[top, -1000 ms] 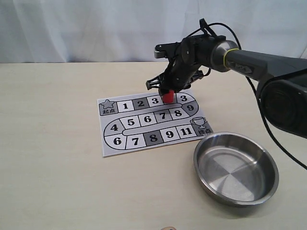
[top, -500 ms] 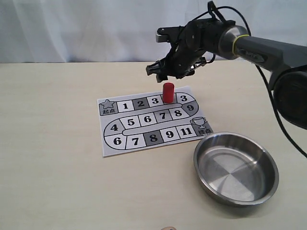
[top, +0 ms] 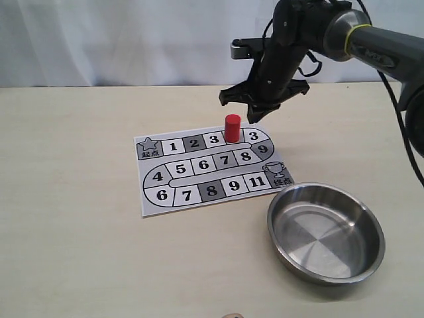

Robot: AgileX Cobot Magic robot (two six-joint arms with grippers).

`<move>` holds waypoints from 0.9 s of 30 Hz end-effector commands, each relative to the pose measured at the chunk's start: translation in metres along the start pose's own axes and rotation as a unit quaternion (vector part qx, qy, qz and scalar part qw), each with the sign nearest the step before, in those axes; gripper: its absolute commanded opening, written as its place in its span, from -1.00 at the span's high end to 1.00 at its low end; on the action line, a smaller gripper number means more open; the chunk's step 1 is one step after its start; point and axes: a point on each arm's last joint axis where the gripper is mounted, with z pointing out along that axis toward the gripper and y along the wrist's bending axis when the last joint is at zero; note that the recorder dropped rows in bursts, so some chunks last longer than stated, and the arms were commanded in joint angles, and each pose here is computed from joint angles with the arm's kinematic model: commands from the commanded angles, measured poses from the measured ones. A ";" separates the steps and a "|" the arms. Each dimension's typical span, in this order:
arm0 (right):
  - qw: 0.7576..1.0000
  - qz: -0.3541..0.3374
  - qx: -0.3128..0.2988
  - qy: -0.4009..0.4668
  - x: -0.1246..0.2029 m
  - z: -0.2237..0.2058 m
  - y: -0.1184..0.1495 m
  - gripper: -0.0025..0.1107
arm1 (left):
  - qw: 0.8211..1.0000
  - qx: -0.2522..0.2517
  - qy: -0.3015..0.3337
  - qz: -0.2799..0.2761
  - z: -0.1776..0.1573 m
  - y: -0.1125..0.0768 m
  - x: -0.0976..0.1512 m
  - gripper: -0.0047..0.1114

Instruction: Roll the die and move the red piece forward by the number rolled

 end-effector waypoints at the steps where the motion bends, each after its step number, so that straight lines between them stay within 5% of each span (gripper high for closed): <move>1: 1.000 0.011 0.000 0.029 0.011 -0.003 -0.022 0.88 | 1.000 0.000 -0.009 -0.002 0.000 0.000 -0.003 0.92; 13: 0.998 0.047 0.021 0.029 0.053 -0.024 -0.084 0.88 | 1.000 0.000 -0.009 -0.002 0.000 0.000 -0.003 0.92; 27: 0.994 0.034 0.053 -0.086 0.123 -0.104 -0.076 0.88 | 1.000 0.000 -0.009 -0.002 0.000 0.000 -0.003 0.92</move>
